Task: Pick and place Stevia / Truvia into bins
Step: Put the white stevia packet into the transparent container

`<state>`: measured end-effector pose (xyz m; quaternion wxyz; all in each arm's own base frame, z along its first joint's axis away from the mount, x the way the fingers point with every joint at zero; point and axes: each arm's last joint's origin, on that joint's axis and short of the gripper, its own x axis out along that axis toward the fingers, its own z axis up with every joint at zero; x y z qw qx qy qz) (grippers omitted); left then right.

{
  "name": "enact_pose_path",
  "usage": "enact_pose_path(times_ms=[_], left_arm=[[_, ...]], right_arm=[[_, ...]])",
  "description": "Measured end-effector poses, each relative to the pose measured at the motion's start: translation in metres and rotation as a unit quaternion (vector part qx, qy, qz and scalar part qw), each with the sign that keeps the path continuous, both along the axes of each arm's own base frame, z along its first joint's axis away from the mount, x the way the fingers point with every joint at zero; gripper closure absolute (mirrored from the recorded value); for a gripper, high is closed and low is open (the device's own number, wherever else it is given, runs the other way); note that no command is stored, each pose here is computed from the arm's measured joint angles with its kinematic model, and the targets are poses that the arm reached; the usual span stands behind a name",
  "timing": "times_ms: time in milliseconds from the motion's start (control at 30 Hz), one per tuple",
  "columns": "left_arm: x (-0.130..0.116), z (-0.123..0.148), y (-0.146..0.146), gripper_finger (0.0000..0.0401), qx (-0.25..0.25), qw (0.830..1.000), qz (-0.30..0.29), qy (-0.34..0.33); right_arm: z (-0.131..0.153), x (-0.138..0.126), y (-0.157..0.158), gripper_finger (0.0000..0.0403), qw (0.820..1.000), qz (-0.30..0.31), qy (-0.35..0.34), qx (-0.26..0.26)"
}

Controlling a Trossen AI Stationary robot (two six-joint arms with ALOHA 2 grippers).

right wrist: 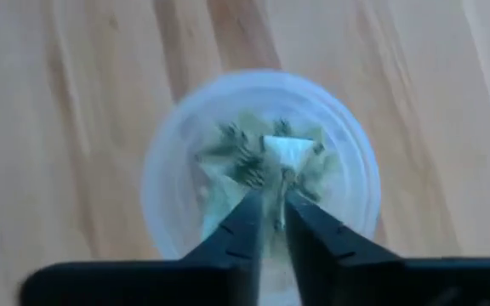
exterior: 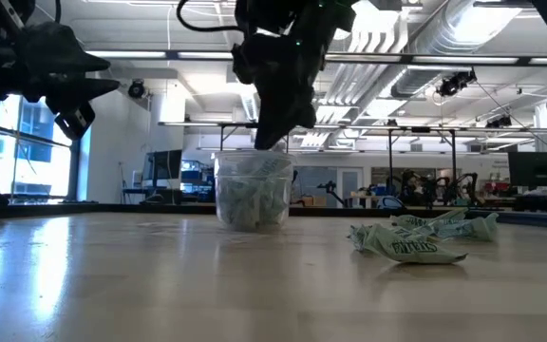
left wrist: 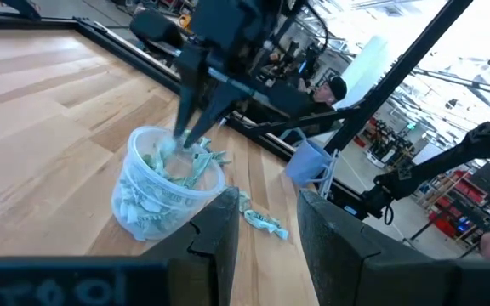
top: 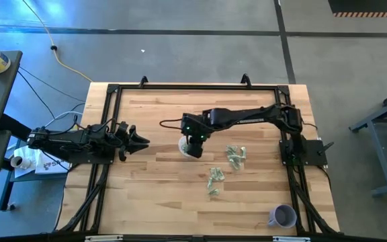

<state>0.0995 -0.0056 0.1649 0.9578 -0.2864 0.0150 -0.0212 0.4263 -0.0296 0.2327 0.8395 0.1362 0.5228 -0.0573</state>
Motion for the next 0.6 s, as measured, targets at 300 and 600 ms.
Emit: enact_pose_path(times_ms=[300, 600], left_arm=[[0.0, 0.0, 0.0, 0.0245, 0.0, 1.0, 0.0, 0.0], [0.0, 0.0, 0.0, 0.0245, 0.0, 1.0, 0.0, 0.0]], right_arm=[[0.019, -0.024, 0.007, 0.0199, 0.993, 0.031, 0.083, -0.081], [-0.021, -0.125, 0.022, 0.0149, 0.98, -0.054, 0.191, -0.035]])
